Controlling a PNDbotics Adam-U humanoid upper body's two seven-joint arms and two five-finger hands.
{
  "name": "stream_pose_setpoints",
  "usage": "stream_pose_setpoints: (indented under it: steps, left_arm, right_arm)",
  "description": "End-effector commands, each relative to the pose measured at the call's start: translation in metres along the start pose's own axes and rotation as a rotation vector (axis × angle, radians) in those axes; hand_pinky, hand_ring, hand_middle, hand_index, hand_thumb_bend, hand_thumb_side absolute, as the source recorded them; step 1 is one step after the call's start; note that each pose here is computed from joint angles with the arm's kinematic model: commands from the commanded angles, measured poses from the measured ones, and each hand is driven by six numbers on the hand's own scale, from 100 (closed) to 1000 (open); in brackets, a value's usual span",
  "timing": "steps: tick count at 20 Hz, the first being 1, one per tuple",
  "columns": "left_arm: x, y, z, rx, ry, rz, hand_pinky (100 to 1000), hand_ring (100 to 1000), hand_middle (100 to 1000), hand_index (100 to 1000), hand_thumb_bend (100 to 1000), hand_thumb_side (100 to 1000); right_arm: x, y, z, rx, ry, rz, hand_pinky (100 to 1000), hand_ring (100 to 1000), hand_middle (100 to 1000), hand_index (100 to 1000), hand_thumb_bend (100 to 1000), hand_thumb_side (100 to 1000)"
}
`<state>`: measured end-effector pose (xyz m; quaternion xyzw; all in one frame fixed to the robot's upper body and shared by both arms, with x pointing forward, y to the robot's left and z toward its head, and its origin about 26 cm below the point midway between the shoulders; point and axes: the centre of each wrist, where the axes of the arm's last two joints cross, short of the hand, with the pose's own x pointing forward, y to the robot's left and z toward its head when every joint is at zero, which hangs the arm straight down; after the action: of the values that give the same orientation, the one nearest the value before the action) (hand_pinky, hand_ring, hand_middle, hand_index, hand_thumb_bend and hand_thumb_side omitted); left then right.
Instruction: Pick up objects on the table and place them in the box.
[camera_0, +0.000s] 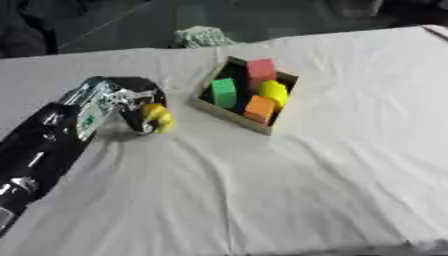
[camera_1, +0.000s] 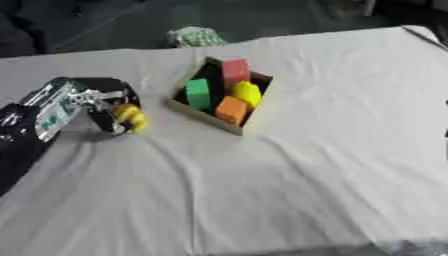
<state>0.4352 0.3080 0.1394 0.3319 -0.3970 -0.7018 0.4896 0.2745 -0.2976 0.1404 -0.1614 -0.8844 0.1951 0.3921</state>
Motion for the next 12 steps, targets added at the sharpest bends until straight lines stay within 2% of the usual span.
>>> stream_pose_setpoints:
  steps: [1,6,8,12]
  left_arm:
    - [-0.013,0.03,0.019,0.113,0.027,-0.037,557,472,481,634,153,100]
    - [-0.005,0.083,0.045,0.315,0.024,-0.044,555,469,471,624,149,100]
    - [0.003,0.097,0.047,0.382,0.023,-0.022,559,470,466,622,152,100]
    - [0.026,0.115,0.036,0.483,0.015,0.033,585,491,478,642,131,100]
  right_arm:
    - [0.005,-0.007,-0.003,-0.003,-0.025,0.023,738,750,763,896,100,456]
    - [0.005,-0.007,-0.002,-0.001,-0.02,0.025,738,750,763,896,100,456]
    - [0.005,-0.006,-0.002,0.002,-0.019,0.022,738,750,763,897,100,455]
    - [0.006,-0.004,-0.003,0.01,-0.025,0.009,738,750,763,897,100,454]
